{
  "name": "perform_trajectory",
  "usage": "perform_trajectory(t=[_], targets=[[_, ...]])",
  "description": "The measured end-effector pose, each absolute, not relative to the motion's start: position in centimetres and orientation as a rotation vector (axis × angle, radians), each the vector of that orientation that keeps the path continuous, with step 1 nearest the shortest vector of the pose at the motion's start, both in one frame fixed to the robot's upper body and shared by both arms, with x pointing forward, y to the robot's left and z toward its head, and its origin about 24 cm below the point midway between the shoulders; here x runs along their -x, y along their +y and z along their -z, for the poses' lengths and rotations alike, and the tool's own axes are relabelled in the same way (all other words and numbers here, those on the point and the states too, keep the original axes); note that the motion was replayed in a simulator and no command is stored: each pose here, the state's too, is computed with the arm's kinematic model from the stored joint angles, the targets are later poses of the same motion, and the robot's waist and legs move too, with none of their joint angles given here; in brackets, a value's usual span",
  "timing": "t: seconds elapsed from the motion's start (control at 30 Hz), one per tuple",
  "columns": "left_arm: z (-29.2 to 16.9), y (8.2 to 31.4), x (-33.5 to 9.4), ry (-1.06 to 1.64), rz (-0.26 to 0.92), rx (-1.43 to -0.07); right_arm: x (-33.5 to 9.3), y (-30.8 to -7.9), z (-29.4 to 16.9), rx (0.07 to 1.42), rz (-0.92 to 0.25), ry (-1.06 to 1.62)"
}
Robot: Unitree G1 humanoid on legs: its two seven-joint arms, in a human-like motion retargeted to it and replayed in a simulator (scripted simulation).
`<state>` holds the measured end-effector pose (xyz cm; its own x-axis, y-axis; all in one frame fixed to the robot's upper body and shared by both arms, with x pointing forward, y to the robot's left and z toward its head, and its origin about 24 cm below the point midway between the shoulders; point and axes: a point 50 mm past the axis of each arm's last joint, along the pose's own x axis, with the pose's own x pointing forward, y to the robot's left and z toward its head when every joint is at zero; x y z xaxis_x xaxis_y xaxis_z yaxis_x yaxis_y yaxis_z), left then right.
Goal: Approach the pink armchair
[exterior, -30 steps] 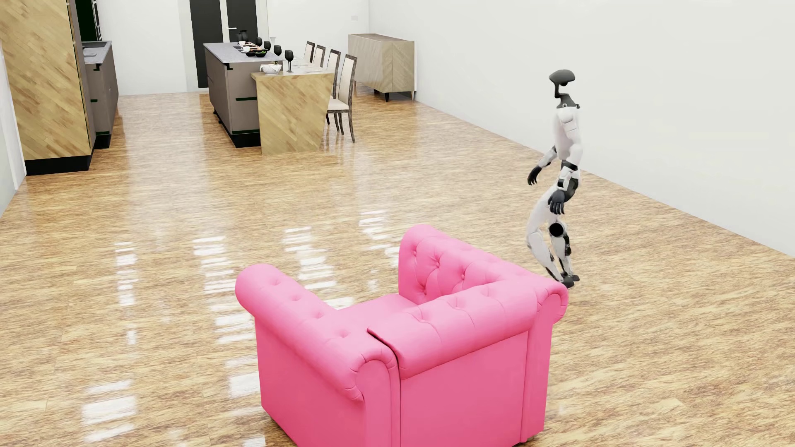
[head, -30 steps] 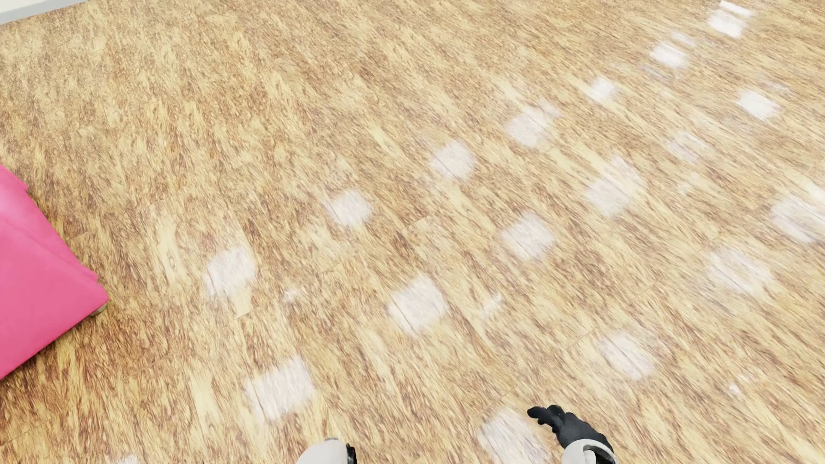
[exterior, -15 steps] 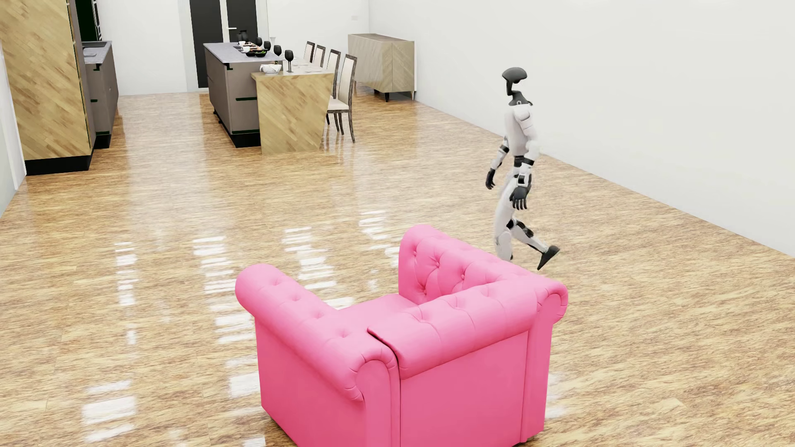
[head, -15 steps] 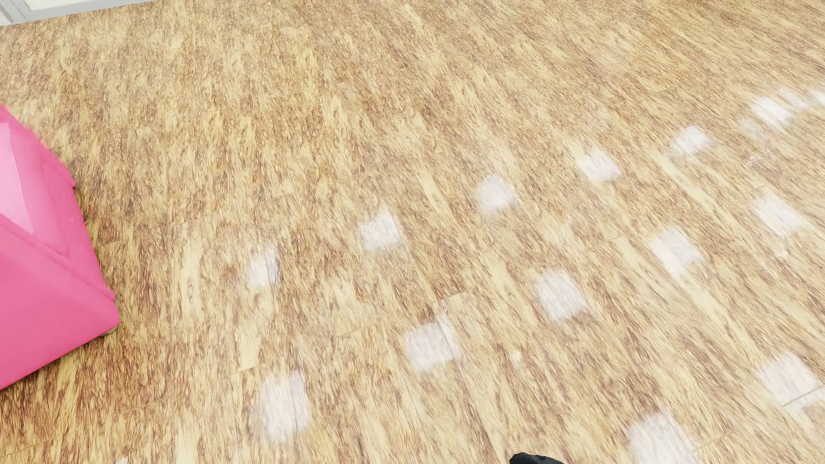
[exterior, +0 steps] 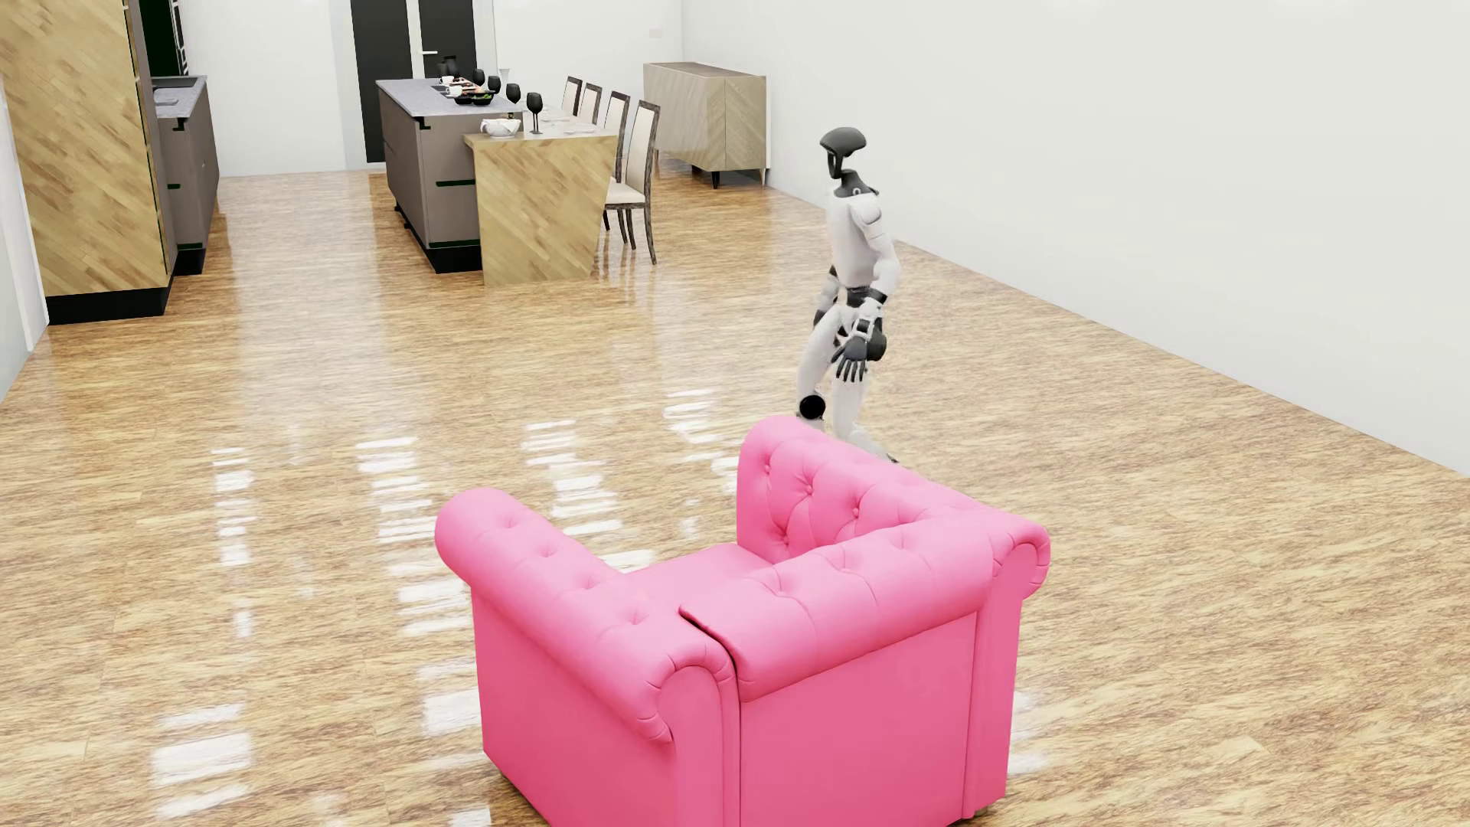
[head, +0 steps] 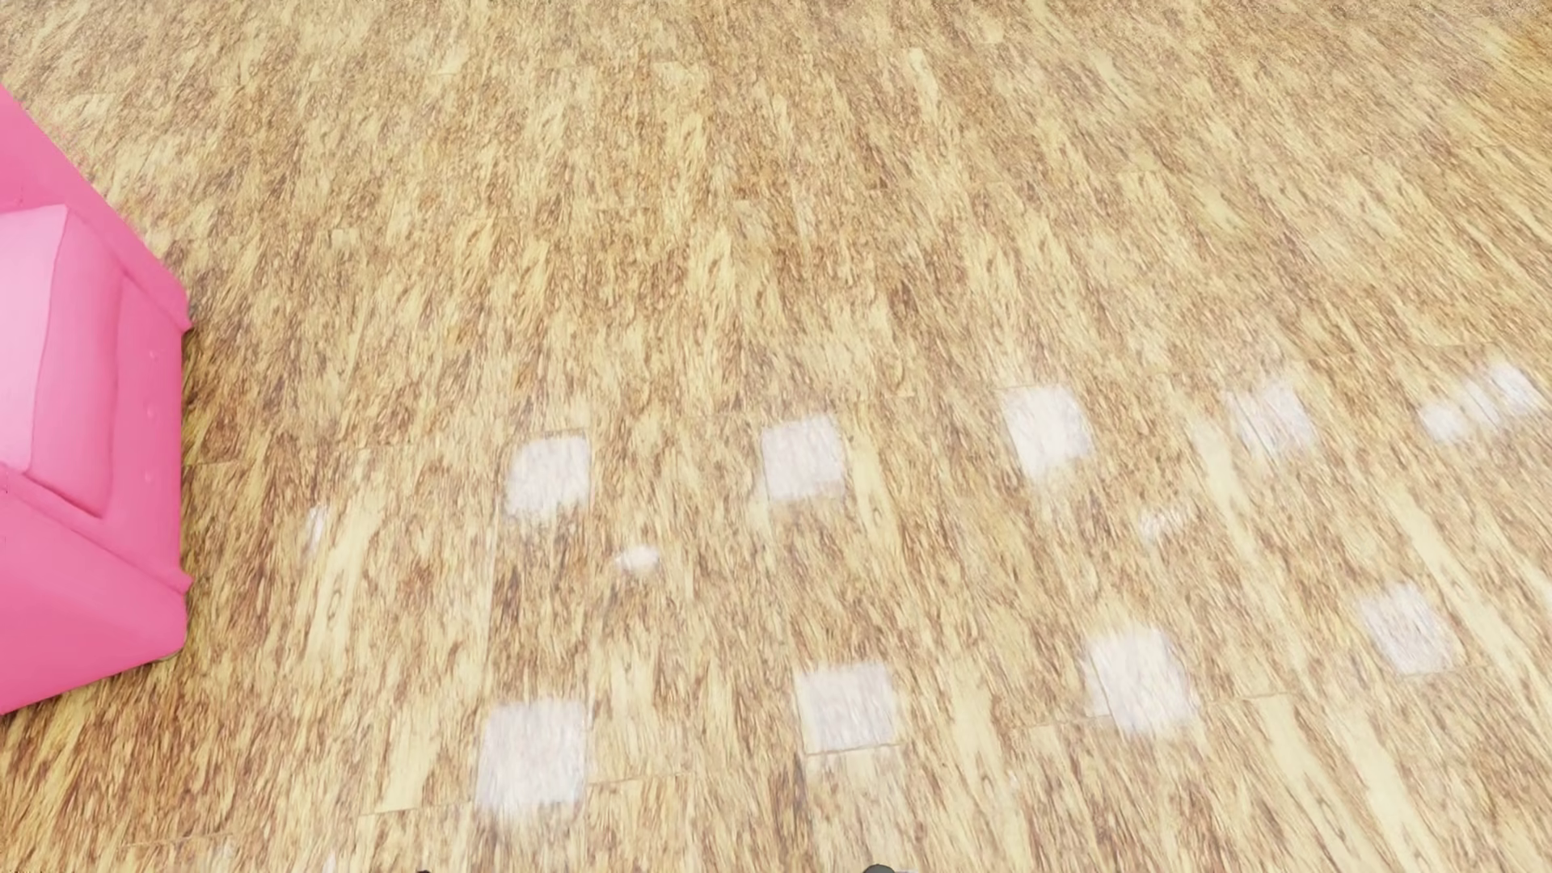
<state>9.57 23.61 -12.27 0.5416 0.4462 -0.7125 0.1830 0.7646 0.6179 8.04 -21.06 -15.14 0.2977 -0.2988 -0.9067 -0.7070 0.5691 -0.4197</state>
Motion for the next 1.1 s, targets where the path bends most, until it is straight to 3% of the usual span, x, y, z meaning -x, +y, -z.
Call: perform_trajectory(t=[0.13, 0.27, 0.4, 0.5, 0.6, 0.63, 0.77, 0.87, 1.0, 1.03, 1.1], targets=[[14.6, 21.9, -5.7, 1.239, 0.078, -0.67, -15.9, -19.8, 12.4, 1.079, -0.304, 0.974], [14.9, 22.1, -2.6, 1.338, -0.024, -0.599, -22.9, -18.4, 7.3, 1.122, -0.209, 0.625], [15.3, 21.2, -0.6, 1.405, -0.073, -0.52, -25.3, -18.2, 5.3, 1.098, -0.165, 0.542], [15.5, 20.5, -0.2, 1.427, -0.1, -0.477, -23.3, -18.6, 8.1, 1.086, -0.194, 0.72], [15.2, 20.5, -3.2, 1.322, -0.016, -0.544, -19.0, -19.5, 11.8, 1.163, -0.412, 0.971], [14.9, 20.7, -4.9, 1.261, 0.007, -0.579, -17.3, -20.1, 12.6, 1.148, -0.429, 1.037], [12.4, 20.9, -12.1, 0.947, -0.035, -0.691, -9.0, -21.4, 15.2, 0.965, -0.307, 1.27], [10.4, 19.0, -16.4, 0.72, 0.076, -0.766, -4.4, -20.6, 16.3, 0.877, -0.393, 1.416], [8.4, 16.6, -18.9, 0.544, 0.201, -0.806, -3.4, -18.6, 16.5, 0.795, -0.409, 1.416], [8.0, 16.7, -19.1, 0.516, 0.176, -0.804, -4.3, -18.1, 16.4, 0.817, -0.414, 1.379], [7.8, 17.2, -18.3, 0.511, 0.042, -0.749, -7.4, -18.2, 15.9, 1.017, -0.45, 1.257]])
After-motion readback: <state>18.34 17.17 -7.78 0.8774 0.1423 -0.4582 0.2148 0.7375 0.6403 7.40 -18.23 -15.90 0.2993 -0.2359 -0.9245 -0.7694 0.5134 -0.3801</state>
